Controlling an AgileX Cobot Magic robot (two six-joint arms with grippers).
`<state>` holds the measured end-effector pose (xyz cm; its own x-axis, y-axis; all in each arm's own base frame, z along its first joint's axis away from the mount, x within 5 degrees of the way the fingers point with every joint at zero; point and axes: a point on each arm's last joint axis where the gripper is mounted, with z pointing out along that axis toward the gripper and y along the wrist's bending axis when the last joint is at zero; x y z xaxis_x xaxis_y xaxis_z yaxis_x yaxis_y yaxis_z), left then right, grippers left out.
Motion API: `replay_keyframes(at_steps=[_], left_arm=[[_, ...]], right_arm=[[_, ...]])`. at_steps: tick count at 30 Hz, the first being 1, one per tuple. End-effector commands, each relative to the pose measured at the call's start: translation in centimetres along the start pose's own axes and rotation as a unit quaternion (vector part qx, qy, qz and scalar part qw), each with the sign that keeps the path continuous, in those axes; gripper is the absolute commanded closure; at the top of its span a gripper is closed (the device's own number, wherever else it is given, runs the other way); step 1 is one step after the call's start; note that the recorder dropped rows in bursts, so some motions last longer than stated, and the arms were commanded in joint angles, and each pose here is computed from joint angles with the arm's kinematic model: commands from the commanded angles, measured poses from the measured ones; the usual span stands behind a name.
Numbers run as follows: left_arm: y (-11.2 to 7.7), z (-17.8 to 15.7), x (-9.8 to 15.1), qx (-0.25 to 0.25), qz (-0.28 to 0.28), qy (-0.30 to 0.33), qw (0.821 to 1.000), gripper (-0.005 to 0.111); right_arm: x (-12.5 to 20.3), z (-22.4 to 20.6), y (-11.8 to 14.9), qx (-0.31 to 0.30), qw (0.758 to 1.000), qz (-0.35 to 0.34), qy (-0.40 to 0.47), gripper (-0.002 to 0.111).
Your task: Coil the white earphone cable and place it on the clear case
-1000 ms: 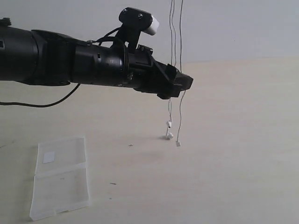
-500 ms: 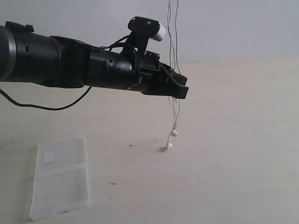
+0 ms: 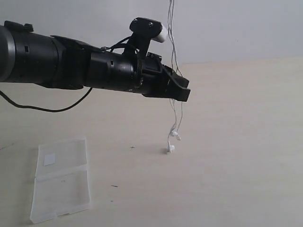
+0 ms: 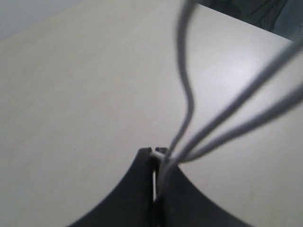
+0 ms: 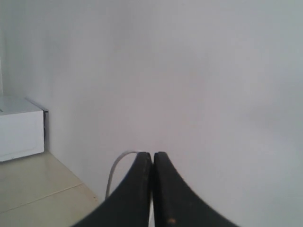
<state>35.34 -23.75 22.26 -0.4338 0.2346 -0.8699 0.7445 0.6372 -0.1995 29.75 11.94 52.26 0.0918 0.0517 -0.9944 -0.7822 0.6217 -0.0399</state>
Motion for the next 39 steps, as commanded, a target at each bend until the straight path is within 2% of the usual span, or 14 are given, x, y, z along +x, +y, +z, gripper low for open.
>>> replay_keyframes(at_steps=[1, 6, 14, 19, 25, 28, 34, 39], left_arm=[[0.0, -0.6, 0.1, -0.004, 0.001, 0.005, 1.000, 0.107], [-0.1, -1.6, -0.7, -0.014, 0.005, -0.008, 1.000, 0.107], [-0.8, -3.4, -2.5, -0.019, 0.016, -0.036, 0.999, 0.107], [-1.2, -4.5, -3.6, -0.025, 0.023, -0.053, 0.998, 0.107], [-1.8, -5.8, -4.7, -0.024, 0.026, -0.070, 0.997, 0.107], [-2.0, -6.4, -4.7, -0.024, 0.029, -0.071, 0.997, 0.107], [-2.1, -6.7, -3.4, -0.027, 0.024, -0.054, 0.998, 0.107], [-2.2, -6.8, -3.2, -0.025, 0.018, -0.053, 0.998, 0.107]], right_arm=[[-1.4, -1.6, 1.2, 0.016, 0.999, -0.027, 0.014, 0.108], [-2.6, -3.6, 2.9, 0.010, 0.998, -0.041, 0.040, 0.108], [-4.3, -6.4, 6.4, -0.046, 0.996, -0.049, 0.053, 0.108], [-5.0, -8.2, 7.9, -0.046, 0.995, -0.062, 0.066, 0.108], [-4.9, -10.9, 9.0, 0.012, 0.991, -0.082, 0.110, 0.108], [-4.4, -12.3, 9.5, 0.045, 0.989, -0.092, 0.105, 0.108], [-3.5, -15.3, 9.8, 0.149, 0.979, -0.108, 0.091, 0.108], [-3.2, -17.0, 11.0, 0.166, 0.976, -0.111, 0.084, 0.108]])
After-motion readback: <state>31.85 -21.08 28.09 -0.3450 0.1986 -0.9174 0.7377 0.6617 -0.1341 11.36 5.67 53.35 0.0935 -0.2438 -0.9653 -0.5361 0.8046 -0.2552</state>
